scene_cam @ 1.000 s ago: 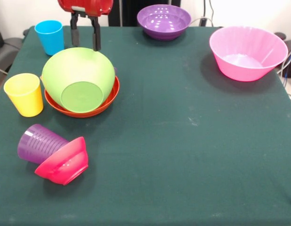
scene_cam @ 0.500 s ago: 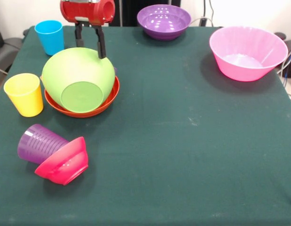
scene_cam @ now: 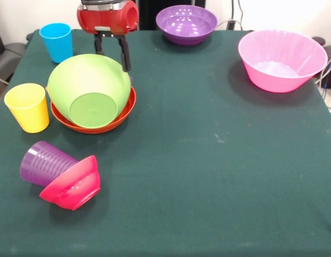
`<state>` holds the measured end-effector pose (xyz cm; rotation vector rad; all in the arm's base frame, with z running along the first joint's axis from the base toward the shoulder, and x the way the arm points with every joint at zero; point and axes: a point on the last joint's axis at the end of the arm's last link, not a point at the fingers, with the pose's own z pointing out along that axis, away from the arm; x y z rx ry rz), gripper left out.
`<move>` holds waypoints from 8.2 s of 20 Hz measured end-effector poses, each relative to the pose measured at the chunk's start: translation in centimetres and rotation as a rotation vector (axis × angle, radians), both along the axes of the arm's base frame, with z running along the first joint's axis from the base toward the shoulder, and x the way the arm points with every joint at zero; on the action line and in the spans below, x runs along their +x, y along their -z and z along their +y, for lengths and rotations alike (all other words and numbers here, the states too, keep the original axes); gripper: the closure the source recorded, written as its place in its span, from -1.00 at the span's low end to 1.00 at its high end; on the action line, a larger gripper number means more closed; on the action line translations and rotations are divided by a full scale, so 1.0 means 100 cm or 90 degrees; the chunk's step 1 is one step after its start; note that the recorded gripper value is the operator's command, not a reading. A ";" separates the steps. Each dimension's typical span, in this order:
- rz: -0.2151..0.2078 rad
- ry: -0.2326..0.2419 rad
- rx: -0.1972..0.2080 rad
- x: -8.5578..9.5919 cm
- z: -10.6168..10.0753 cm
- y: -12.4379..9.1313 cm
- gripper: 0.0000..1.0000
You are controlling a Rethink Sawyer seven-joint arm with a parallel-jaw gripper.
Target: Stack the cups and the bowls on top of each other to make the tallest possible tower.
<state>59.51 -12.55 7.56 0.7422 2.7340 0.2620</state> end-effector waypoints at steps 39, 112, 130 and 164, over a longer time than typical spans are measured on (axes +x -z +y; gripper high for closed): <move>-0.010 -0.018 0.009 0.029 -0.014 -0.018 -1.00; -0.058 0.006 0.001 0.120 -0.056 -0.026 -1.00; -0.074 -0.048 -0.028 0.139 -0.010 -0.064 -1.00; -0.058 -0.064 -0.057 0.163 -0.006 -0.134 -1.00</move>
